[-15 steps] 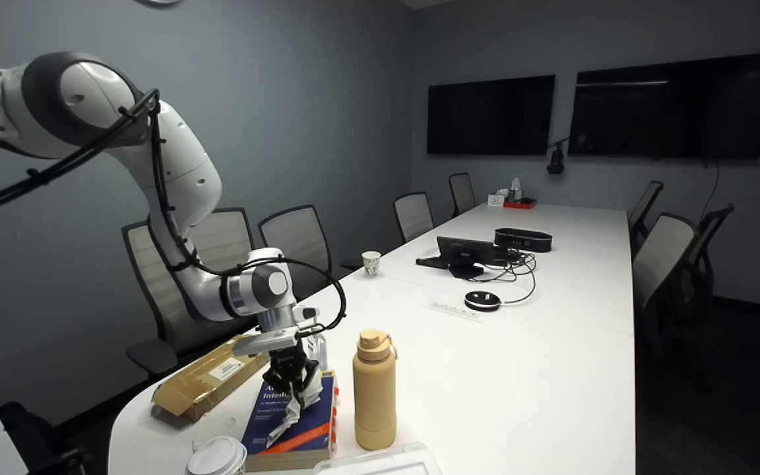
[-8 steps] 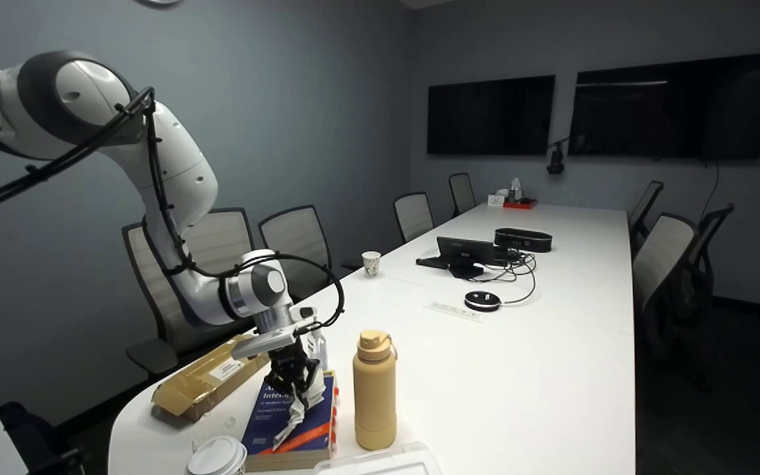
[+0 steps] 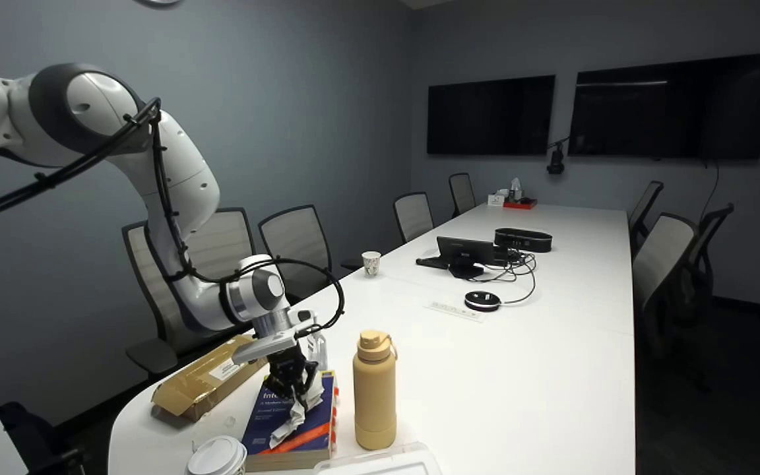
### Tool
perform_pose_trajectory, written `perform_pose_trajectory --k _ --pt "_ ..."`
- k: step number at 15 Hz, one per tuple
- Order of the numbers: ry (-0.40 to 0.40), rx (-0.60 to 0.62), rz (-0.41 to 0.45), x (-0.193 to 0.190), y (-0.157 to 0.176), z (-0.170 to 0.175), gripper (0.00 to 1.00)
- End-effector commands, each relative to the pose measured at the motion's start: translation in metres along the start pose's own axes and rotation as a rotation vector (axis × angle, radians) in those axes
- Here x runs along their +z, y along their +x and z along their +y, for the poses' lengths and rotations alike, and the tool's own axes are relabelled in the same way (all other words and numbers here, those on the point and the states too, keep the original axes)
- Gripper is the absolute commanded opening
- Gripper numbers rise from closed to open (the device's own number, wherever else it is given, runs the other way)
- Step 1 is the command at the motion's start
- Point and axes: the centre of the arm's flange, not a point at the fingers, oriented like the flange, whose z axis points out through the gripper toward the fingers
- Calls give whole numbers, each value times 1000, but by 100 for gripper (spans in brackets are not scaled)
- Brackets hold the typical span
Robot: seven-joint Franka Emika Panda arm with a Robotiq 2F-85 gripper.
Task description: Pick up the tissue and then wipe the book's cover
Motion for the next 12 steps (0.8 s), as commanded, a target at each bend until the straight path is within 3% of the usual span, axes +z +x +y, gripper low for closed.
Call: perform_pose_trajectory --k 1,4,9,12 --pt "36 -45 36 2 9 -18 1" --pt "105 -71 35 -3 7 -31 1" --pt "190 -52 40 -20 -1 -18 1" --pt "149 -19 39 -16 -5 -7 1"
